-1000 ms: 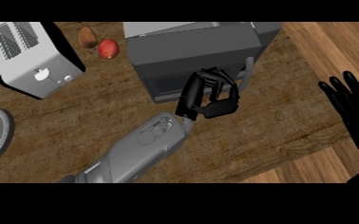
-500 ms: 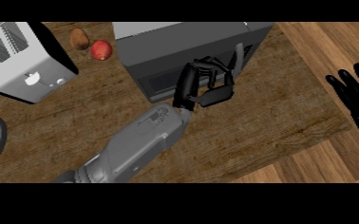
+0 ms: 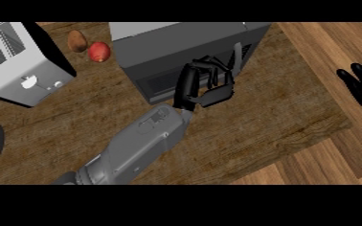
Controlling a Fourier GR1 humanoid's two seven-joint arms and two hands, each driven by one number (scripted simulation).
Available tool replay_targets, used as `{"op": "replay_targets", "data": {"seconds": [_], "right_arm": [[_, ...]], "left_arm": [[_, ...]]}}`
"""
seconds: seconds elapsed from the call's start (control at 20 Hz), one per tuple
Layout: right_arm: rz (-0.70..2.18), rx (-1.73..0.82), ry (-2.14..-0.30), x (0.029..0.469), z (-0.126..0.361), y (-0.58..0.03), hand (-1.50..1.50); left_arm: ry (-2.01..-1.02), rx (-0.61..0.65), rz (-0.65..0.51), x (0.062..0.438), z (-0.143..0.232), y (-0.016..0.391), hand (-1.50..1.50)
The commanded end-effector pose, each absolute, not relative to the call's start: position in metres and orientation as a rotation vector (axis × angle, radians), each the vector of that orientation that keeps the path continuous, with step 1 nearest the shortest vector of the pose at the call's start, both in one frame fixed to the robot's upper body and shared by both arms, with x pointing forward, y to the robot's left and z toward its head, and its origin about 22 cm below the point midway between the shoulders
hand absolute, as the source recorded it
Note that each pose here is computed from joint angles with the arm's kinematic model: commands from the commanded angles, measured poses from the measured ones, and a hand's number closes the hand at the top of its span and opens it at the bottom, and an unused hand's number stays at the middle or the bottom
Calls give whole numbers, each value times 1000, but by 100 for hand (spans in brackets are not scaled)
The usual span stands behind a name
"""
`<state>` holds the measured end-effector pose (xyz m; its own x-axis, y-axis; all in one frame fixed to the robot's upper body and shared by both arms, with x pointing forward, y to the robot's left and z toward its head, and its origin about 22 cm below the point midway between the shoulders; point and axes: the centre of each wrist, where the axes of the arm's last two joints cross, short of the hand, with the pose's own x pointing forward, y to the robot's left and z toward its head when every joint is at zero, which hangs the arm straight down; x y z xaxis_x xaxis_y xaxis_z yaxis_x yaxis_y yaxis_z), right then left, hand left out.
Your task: Pick up the milk, place it into the microwave and close the microwave
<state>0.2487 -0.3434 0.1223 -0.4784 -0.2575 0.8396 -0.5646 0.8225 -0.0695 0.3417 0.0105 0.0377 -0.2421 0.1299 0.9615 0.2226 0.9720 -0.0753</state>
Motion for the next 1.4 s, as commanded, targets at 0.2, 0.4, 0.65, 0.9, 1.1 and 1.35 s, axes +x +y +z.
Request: {"op": "replay_targets", "data": {"seconds": [0.2, 0.4, 0.65, 0.9, 1.1, 1.35], "right_arm": [[421, 608, -2086, 252, 134, -347, -150], [413, 607, -2083, 251, 137, -349, -150], [418, 631, -2086, 252, 141, -347, -150], [430, 615, -2085, 253, 150, -350, -150], [426, 615, -2075, 252, 153, -355, -150], [458, 686, -2076, 254, 157, -348, -150]], "left_arm": [[-1855, -237, -55, 361, 50, 13, 150], [-1853, -239, -45, 361, 47, 14, 150], [-1872, -243, -27, 361, 46, 14, 150], [-1875, -235, -25, 361, 41, 15, 150], [-1888, -230, -6, 363, 45, 14, 150], [-1892, -243, -10, 362, 44, 13, 150]]}}
